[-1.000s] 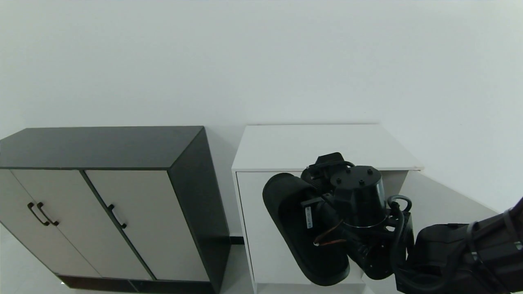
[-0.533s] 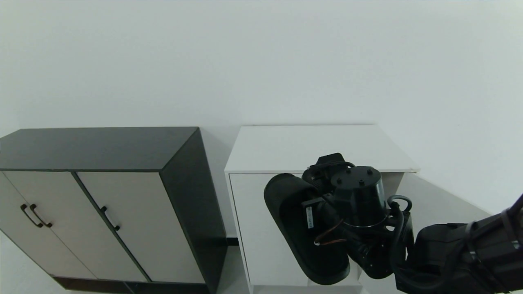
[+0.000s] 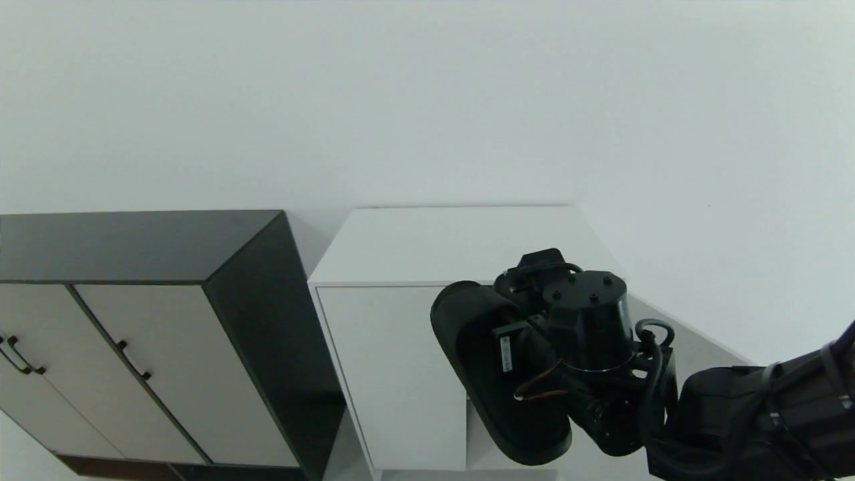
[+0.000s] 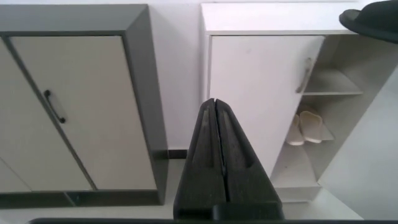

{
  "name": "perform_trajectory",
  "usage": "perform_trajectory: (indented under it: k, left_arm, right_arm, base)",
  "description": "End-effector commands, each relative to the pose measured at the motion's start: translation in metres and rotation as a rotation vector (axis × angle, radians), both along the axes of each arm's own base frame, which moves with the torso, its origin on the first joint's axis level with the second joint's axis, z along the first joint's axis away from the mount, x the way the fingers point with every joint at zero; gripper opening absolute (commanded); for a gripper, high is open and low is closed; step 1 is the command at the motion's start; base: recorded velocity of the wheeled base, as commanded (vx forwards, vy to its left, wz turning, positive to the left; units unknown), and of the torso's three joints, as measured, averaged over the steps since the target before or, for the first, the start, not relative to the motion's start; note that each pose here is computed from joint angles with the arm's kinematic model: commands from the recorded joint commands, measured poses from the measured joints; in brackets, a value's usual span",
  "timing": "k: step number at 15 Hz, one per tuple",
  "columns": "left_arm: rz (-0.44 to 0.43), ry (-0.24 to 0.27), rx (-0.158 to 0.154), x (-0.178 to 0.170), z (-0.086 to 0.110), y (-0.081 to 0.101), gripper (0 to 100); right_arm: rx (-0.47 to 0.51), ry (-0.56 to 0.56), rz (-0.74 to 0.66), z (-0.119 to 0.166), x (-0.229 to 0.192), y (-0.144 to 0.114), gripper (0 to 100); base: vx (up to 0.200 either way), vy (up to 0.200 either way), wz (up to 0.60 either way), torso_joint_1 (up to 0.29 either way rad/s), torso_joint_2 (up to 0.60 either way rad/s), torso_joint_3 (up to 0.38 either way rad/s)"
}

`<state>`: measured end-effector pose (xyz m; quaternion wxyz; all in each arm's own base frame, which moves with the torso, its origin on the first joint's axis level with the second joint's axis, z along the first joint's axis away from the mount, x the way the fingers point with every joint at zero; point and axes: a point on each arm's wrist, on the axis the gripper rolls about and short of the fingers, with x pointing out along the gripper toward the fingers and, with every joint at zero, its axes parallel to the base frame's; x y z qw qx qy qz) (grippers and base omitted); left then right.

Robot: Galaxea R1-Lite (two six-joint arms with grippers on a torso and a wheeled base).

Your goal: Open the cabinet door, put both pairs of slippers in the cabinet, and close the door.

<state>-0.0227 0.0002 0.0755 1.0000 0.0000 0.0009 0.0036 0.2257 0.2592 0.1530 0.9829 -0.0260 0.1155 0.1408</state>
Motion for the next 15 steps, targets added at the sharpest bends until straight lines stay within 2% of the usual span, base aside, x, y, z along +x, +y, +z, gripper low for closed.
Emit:
perform_trajectory:
  k: [1,4,15]
  left_arm:
    - [0.000,0.000,0.000,0.0000,0.0000,0.0000,0]
    - [0.000,0.000,0.000,0.0000,0.0000,0.0000,0]
    - [0.000,0.000,0.000,0.0000,0.0000,0.0000,0]
  right_arm:
    - [0.000,0.000,0.001,-0.0003,0.0001,0.0003,0]
    - [0.000,0.002,0.007,-0.0024,-0.0008,-0.0006,0]
    - [0.019,-0.015,0.017,-0.0032,-0.0013,-0.0009,0]
  base:
    - [0.000,-0.200,0.00,0.002,0.00,0.002]
    - [0.000,-0.200,0.00,0.002,0.01,0.005]
    - [0.000,0.000,0.00,0.000,0.00,0.000]
